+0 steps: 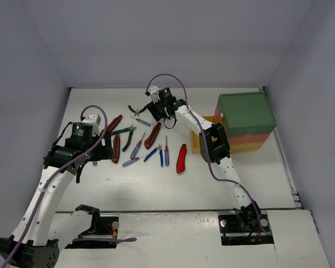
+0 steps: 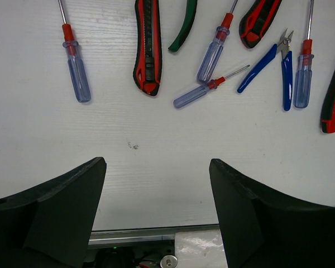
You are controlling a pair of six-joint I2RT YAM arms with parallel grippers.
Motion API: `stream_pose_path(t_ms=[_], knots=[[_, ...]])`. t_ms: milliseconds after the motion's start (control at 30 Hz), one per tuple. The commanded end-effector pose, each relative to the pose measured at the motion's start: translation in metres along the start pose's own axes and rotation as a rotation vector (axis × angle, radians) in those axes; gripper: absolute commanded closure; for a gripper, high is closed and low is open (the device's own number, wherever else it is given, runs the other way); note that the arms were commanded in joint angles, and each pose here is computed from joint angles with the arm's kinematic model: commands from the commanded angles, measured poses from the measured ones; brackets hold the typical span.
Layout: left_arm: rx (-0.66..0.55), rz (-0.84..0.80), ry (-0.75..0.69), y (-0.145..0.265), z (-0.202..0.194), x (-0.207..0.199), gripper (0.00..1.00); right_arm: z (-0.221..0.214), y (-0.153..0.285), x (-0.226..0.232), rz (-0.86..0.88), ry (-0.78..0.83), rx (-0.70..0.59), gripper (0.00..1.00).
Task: Sort the tools into containers
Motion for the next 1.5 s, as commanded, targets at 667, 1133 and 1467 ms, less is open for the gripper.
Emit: stream_pose_path(t_ms=[667, 1133, 1467], knots=[[-0.072, -0.017, -0.017, 0.010, 0.026, -0.009, 0.29, 0.099, 0.113, -0.035, -0.117, -0.049, -0.215, 1.00], [-0.079, -0.069, -0.023, 0.014, 0.037, -0.021, 0.29, 0.020, 0.227, -0.010, -0.124, -0.221, -0.160, 1.00], [-0.053, -0.097, -0.022, 0.004, 0.037, -0.028, 0.29, -0.036, 0.231, -0.012, -0.100, -0.295, -0.163, 1.00]])
Point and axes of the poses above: each gripper's point midway between its finger pads, its own y axis back along the fingers, its own x axis along the line the jaws close on, z = x × y, the point moved 5 cm from there along y, back along the fingers, and after that the axes turned 13 degrees about y, right-handed, at the moved point
